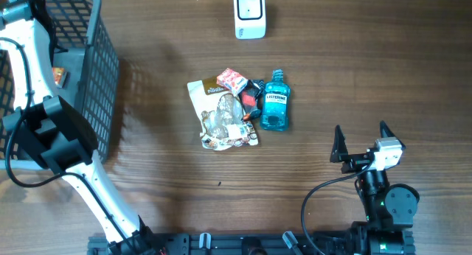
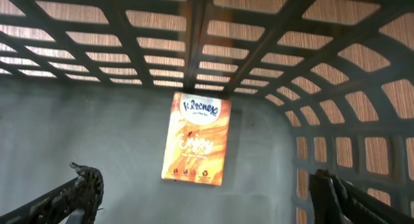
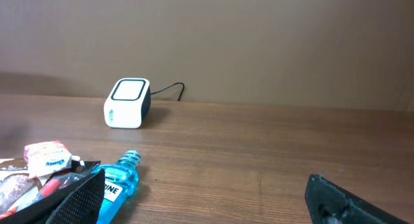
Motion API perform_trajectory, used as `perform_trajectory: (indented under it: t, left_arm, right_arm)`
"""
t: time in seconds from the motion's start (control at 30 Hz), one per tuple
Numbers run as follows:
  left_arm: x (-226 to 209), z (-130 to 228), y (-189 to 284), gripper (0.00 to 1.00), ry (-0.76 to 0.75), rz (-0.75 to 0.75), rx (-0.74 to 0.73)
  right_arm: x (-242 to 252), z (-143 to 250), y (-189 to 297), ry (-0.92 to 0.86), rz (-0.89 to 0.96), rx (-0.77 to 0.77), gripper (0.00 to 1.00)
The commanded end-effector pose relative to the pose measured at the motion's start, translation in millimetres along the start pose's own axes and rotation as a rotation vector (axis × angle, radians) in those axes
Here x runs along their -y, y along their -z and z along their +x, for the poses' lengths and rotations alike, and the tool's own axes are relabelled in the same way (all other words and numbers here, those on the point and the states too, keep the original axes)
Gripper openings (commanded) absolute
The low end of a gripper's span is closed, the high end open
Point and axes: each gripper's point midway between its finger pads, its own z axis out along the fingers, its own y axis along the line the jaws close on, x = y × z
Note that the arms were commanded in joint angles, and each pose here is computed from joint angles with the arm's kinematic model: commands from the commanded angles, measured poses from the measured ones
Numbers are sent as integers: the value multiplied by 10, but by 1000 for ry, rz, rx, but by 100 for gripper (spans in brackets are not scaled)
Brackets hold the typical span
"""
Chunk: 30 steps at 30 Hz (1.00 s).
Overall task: Scan the item barcode
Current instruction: 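Return the left gripper into the basket toward the last tissue pack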
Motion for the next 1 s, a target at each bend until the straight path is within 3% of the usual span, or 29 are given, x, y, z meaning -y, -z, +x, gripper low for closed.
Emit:
perform_trajectory:
  t: [0.0, 0.23, 0.57, 0.77, 0.97]
  left_arm:
    - [-88, 420, -621, 100, -126, -87, -96]
    - [-146, 291, -497, 100, -144, -89, -91]
    - [-317, -52, 350, 100, -124, -35, -88]
    - [-255, 51, 919, 100, -291, 157, -234]
    - [-658, 114, 1047, 100, -300, 33, -297]
  right_arm:
    - [2, -12, 1, 10, 3, 6, 100]
    - [2, -12, 1, 11, 3, 6, 100]
    - [2, 5, -4, 9, 3, -2, 100]
    - [2, 4, -4, 9, 3, -1, 100]
    - [2, 4, -4, 10, 3, -1, 100]
